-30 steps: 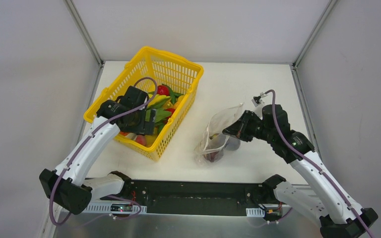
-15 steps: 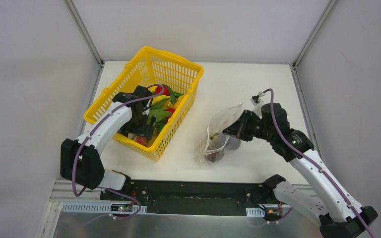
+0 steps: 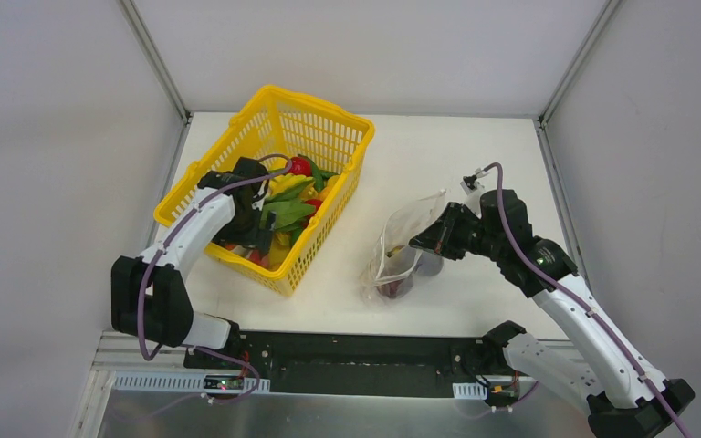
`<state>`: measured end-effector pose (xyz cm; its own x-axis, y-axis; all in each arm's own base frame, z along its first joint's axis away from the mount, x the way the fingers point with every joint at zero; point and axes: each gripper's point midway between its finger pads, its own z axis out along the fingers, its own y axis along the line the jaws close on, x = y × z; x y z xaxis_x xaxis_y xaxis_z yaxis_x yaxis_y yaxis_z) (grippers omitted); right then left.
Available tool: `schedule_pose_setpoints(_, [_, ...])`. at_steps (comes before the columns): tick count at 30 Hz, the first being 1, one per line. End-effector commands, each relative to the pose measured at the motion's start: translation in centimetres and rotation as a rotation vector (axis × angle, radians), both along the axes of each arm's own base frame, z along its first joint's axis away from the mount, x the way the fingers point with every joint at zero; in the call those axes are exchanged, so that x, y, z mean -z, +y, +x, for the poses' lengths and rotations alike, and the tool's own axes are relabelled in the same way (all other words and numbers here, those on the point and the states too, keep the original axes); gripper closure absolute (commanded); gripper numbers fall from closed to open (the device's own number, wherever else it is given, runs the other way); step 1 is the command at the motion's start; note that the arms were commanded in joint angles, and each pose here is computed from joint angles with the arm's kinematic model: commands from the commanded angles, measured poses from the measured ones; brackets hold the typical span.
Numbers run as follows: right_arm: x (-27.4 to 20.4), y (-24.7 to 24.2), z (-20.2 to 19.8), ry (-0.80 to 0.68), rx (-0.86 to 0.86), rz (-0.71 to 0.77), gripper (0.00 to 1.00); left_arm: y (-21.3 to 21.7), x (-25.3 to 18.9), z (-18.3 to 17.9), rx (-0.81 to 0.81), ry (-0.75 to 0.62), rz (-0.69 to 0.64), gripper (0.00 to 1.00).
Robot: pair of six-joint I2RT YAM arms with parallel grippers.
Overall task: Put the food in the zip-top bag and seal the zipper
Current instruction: Pick up the fake vegetable from the bin.
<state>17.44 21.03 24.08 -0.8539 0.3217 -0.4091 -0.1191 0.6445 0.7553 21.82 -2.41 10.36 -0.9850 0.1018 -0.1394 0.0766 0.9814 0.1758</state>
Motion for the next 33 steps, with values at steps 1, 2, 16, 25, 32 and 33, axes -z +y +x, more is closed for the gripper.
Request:
schedule_pose_setpoints(1, [-2.3, 0.2, 0.1, -0.060, -0.011, 0.036, 0.97, 1.9, -2.0, 0.6, 0.038, -0.053, 0.062, 0.10])
schedule_pose_setpoints(2, [-2.2, 0.2, 0.1, -0.058, -0.010, 0.035, 0.97, 1.9, -2.0, 0.6, 0.048, -0.037, 0.050, 0.12])
schedule_pose_setpoints(16, [-2.3, -0.3, -0.1, -0.067, 0.007, 0.029, 0.96, 1.0, 0.4, -0.6, 0.112, 0.150, -0.040, 0.27])
schedule_pose_setpoints(25, [-2.0, -0.3, -0.1, -0.062, 0.005, 0.022, 0.96, 1.6, 1.8, -1.0, 0.097, 0.244, 0.004, 0.38])
schedule_pose_setpoints(32, [-1.9, -0.3, 0.0, -0.062, 0.011, 0.020, 0.96, 2.0, 1.9, -1.1, 0.081, 0.233, 0.025, 0.69])
schedule_pose_setpoints(33, [-1.9, -0.3, 0.0, -0.061, 0.009, 0.022, 0.96, 2.0, 1.9, -1.0, 0.080, 0.231, 0.029, 0.73])
